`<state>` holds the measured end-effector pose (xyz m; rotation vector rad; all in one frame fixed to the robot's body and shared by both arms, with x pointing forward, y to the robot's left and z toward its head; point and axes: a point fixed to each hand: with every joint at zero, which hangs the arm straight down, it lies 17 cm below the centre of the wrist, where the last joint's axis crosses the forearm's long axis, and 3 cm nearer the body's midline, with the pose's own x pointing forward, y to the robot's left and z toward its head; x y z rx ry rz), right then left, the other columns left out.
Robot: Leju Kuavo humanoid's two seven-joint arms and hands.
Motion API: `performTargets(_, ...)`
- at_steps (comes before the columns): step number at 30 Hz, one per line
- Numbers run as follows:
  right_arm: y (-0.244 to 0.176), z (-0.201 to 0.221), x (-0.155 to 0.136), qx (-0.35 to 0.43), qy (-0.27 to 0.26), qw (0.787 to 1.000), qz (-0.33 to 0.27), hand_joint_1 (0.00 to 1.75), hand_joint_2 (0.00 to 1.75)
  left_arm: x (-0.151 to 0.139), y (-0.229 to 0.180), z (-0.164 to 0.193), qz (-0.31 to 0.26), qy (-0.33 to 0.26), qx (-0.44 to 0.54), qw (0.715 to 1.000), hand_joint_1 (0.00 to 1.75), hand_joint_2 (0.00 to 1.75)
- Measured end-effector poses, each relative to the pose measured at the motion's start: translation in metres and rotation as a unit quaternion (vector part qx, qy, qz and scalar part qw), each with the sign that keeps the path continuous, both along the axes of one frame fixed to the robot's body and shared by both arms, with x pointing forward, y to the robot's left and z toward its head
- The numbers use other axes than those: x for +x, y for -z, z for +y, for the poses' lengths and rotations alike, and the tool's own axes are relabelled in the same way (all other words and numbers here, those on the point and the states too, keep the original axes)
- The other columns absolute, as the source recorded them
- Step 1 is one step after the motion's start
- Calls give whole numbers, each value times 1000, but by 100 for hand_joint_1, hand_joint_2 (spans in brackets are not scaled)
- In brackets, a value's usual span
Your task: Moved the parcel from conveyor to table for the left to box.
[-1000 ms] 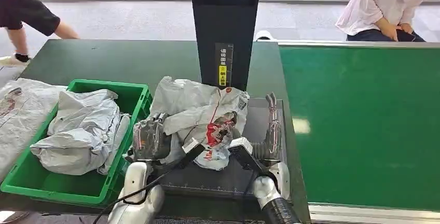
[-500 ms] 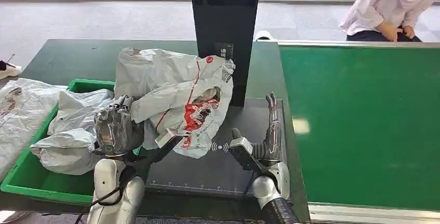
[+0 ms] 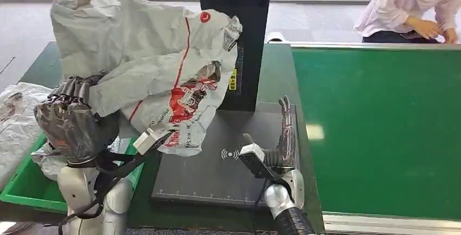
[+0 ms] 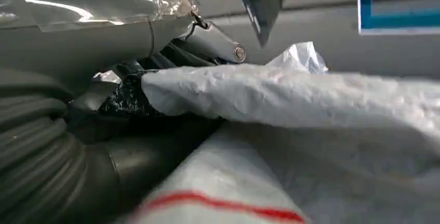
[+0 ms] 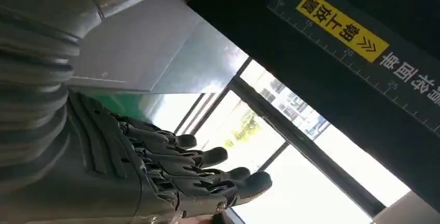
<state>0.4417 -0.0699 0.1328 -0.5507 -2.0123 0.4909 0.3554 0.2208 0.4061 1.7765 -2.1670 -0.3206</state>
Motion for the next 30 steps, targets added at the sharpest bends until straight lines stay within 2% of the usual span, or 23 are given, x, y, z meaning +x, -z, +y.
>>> performTargets(4,-2,0,0,-2,0,1000,-3,0,175,-5,-13,5,-18,-4,-10,1000,175,175)
performTargets(6,-2,-1,1,-6,-5,1000,-3,0,175,6,-17,15,-29,10,-9,999,175,175)
performTargets(11,-3,-10,3,1,14,1000,-1,0,175,11,-6,42,-17,-11,-33,999,175,175)
performTargets(17,-6,-13,3,0,22,1000,-3,0,175,29,33,123,19,-77,-87,993,175,175)
performTargets(24,-8,-15,3,1,25,1000,-3,0,175,37,92,189,76,-131,-131,980,175,175)
performTargets(30,-8,-17,3,4,28,1000,-2,0,175,48,127,203,130,-169,-147,966,175,175)
